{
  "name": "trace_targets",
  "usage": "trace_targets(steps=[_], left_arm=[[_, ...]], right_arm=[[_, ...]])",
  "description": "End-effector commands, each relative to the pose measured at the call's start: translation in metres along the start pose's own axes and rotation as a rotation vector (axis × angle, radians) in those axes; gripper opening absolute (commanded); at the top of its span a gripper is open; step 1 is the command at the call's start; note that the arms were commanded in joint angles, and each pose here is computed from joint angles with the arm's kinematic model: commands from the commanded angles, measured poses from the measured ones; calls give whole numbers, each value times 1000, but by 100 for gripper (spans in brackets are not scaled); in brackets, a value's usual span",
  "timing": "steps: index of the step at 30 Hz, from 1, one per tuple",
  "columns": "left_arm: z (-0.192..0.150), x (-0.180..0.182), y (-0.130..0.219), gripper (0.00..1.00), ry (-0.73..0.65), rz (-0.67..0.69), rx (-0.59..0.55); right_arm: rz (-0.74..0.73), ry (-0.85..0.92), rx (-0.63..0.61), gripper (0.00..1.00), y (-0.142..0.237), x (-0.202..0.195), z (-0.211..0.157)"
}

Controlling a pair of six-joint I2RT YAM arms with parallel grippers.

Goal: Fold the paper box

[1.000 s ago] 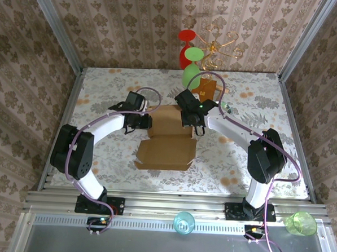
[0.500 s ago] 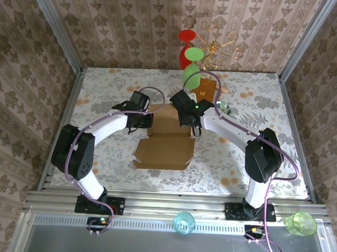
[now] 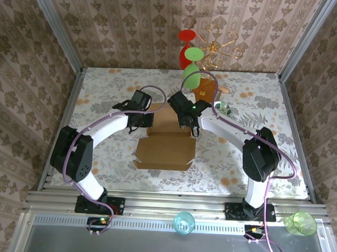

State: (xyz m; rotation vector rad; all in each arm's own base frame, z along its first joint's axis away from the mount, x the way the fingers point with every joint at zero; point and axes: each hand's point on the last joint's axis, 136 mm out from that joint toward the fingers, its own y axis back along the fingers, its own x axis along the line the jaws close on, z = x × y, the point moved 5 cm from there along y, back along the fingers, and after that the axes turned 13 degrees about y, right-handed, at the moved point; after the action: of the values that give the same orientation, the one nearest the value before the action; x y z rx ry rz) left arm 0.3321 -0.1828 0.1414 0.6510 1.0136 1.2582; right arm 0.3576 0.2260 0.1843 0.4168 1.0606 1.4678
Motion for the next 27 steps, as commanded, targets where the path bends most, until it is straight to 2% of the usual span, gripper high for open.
trace_targets(steps=[1, 2, 7, 14, 16, 27], left_arm=[[13, 9, 14, 0, 25, 53, -47], [13, 8, 15, 0, 26, 49, -49], [18, 1, 27, 27, 42, 3, -65], [25, -1, 60, 44, 151, -69, -77], [23, 0, 65, 52, 184, -86, -66], [14, 21, 101, 51, 317, -122, -81]], right_arm=[[-63, -4, -1, 0, 6, -15, -4], [-57, -10, -12, 0, 8, -15, -3], [-21, -66, -99, 0, 16, -18, -2], [-1, -143, -123, 0, 18, -23, -4], [0, -162, -119, 0, 16, -23, -5], [4, -255, -137, 0, 16, -29, -6]])
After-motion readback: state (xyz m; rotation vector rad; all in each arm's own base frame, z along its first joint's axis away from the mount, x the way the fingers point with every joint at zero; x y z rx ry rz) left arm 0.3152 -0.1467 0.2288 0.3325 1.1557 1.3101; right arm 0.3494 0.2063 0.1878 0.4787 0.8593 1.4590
